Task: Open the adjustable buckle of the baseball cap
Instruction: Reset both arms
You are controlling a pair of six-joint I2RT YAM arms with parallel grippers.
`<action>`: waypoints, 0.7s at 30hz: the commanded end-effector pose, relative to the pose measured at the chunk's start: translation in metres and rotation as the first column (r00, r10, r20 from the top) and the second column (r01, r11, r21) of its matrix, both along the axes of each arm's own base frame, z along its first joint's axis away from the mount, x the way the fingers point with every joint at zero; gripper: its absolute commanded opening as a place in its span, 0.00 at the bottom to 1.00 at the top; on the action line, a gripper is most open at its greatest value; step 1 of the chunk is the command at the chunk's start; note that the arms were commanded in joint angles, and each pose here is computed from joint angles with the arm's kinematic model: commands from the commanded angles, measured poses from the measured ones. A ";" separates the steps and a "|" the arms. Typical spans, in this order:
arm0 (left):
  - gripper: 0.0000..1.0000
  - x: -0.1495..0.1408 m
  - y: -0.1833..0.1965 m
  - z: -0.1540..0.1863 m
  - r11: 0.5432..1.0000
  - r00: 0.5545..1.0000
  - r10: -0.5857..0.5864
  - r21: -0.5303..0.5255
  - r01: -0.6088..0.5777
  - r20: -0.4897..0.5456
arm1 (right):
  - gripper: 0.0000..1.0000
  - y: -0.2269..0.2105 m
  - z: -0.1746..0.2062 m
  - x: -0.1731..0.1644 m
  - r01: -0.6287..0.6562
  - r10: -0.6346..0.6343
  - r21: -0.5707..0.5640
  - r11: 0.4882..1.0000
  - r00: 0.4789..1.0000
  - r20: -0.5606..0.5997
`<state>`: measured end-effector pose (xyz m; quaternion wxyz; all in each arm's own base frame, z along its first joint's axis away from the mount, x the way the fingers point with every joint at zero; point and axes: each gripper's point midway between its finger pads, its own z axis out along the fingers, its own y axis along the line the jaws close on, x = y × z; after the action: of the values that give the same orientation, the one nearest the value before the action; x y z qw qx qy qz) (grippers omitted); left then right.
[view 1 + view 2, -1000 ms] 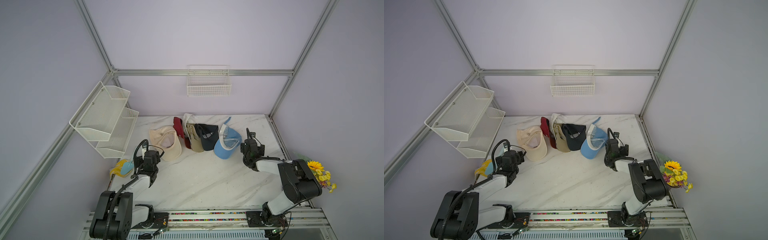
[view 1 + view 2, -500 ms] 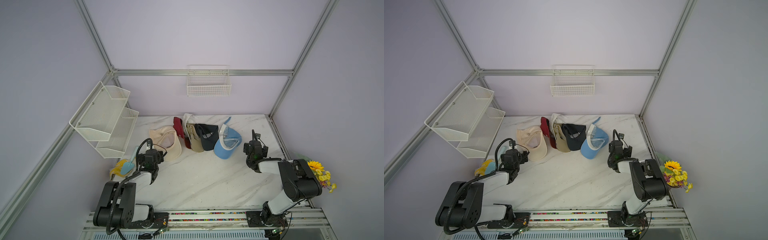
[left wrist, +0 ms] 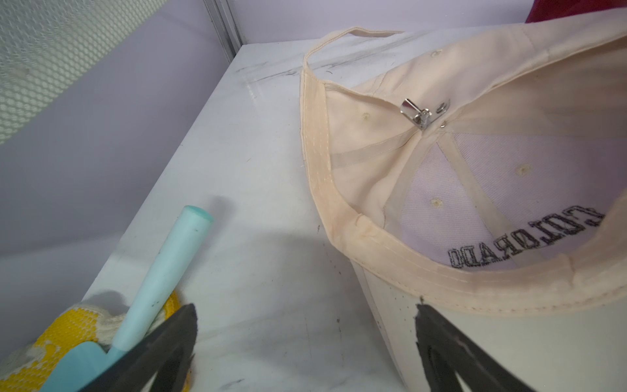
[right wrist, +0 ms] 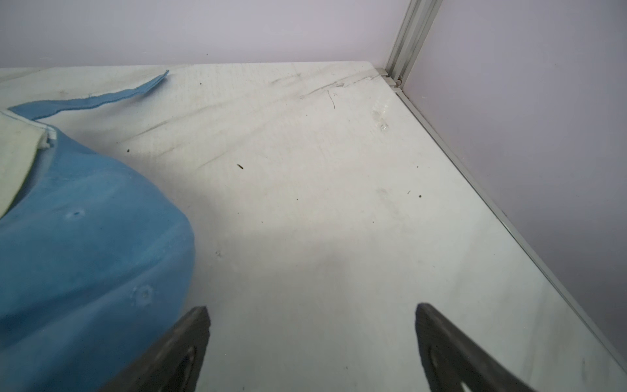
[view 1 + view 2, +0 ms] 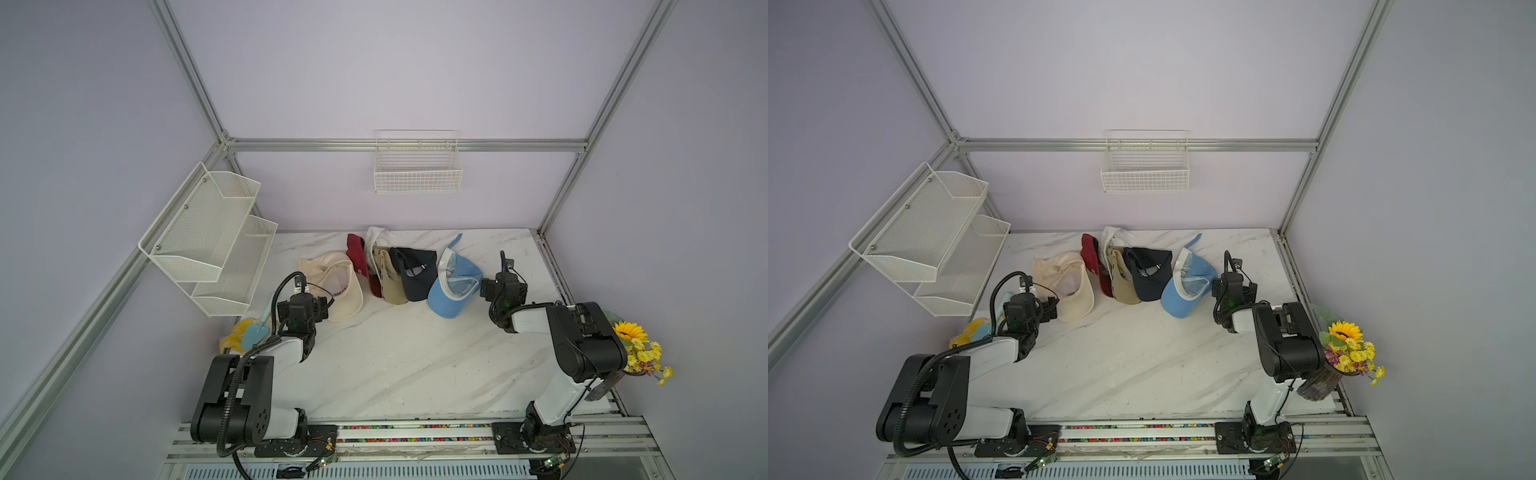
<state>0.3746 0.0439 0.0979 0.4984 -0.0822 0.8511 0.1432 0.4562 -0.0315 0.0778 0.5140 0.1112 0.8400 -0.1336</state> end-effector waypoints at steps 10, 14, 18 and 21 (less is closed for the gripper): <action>1.00 0.013 0.000 0.023 1.000 0.997 -0.013 0.001 0.013 0.070 | 0.97 -0.001 0.008 0.013 -0.008 0.004 0.045 0.999 0.997 0.083; 1.00 0.013 0.000 0.023 1.000 0.998 -0.011 0.001 0.011 0.069 | 0.97 -0.001 0.014 0.004 -0.002 -0.006 0.063 0.998 0.993 0.120; 1.00 0.012 0.000 0.023 1.000 0.997 -0.013 -0.001 0.013 0.073 | 0.97 -0.002 0.019 -0.002 -0.001 -0.008 0.057 0.998 0.988 0.156; 1.00 0.012 -0.001 0.023 1.000 0.997 -0.019 0.000 0.019 0.072 | 0.97 -0.002 0.026 -0.015 -0.008 -0.007 0.067 0.998 0.974 0.226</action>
<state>0.3750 0.0424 0.0975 0.4981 -0.0783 0.8521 0.1403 0.4441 -0.0315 0.0707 0.5421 0.1224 0.8245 -0.1069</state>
